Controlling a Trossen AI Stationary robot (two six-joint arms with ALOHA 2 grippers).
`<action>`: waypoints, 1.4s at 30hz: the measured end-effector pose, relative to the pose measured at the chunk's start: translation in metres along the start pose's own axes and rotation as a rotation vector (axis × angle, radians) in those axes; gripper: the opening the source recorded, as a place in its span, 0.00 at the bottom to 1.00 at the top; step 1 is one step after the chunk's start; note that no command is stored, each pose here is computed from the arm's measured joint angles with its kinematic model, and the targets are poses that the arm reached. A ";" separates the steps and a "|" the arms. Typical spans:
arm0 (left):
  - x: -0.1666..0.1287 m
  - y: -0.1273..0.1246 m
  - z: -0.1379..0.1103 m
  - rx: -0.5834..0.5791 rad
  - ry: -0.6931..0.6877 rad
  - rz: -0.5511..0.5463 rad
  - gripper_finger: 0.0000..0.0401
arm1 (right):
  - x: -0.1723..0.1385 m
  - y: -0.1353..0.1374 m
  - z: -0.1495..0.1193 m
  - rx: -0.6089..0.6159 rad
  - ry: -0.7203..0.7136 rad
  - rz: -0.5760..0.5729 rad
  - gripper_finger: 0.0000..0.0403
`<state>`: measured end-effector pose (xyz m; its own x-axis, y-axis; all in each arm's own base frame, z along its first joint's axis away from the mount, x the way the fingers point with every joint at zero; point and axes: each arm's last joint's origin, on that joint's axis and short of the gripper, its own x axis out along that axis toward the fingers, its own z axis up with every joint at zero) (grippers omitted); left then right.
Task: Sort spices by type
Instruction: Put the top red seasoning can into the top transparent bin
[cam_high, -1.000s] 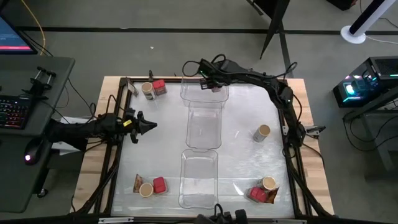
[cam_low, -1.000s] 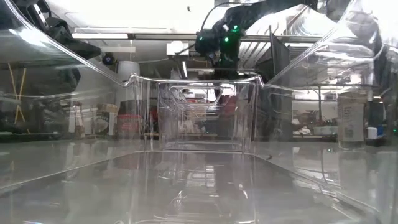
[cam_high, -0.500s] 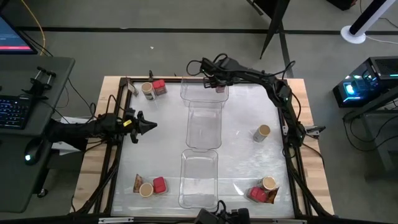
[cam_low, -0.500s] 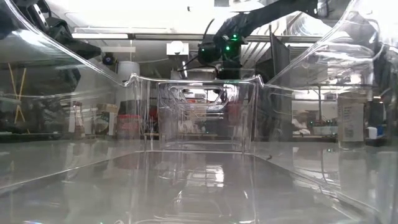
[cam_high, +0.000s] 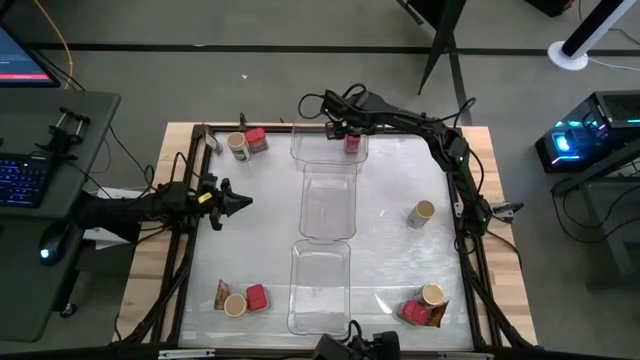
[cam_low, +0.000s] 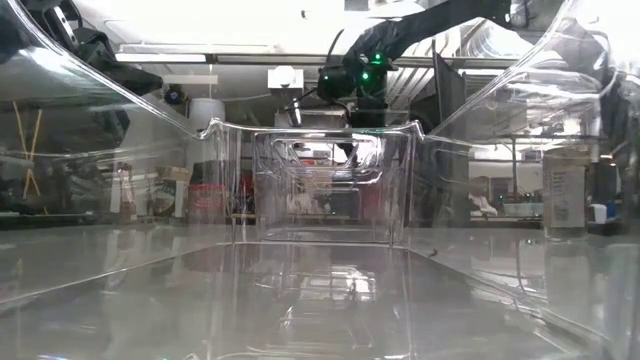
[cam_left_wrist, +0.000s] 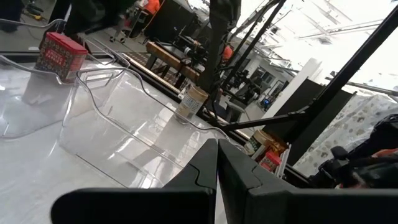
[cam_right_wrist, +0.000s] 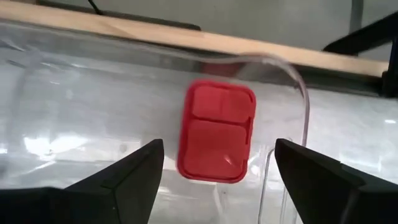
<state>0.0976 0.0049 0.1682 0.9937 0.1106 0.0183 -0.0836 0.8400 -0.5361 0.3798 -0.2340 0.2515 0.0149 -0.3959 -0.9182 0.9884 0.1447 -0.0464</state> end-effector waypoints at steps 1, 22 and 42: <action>0.000 0.000 0.000 0.000 0.000 0.000 0.00 | -0.005 0.001 0.003 -0.005 -0.012 0.013 0.76; 0.000 -0.002 0.006 -0.052 -0.088 0.017 0.00 | -0.098 0.061 0.025 -0.350 -0.289 0.839 0.76; -0.009 -0.007 0.036 -0.714 -0.586 0.011 0.00 | -0.135 0.017 0.036 -0.447 -0.283 0.825 0.76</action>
<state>0.0862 0.0170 0.2020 0.7802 0.5313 0.3302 0.1666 0.3323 -0.9283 0.3997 -0.2112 0.3886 0.7690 -0.2107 -0.6036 0.5038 0.7809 0.3692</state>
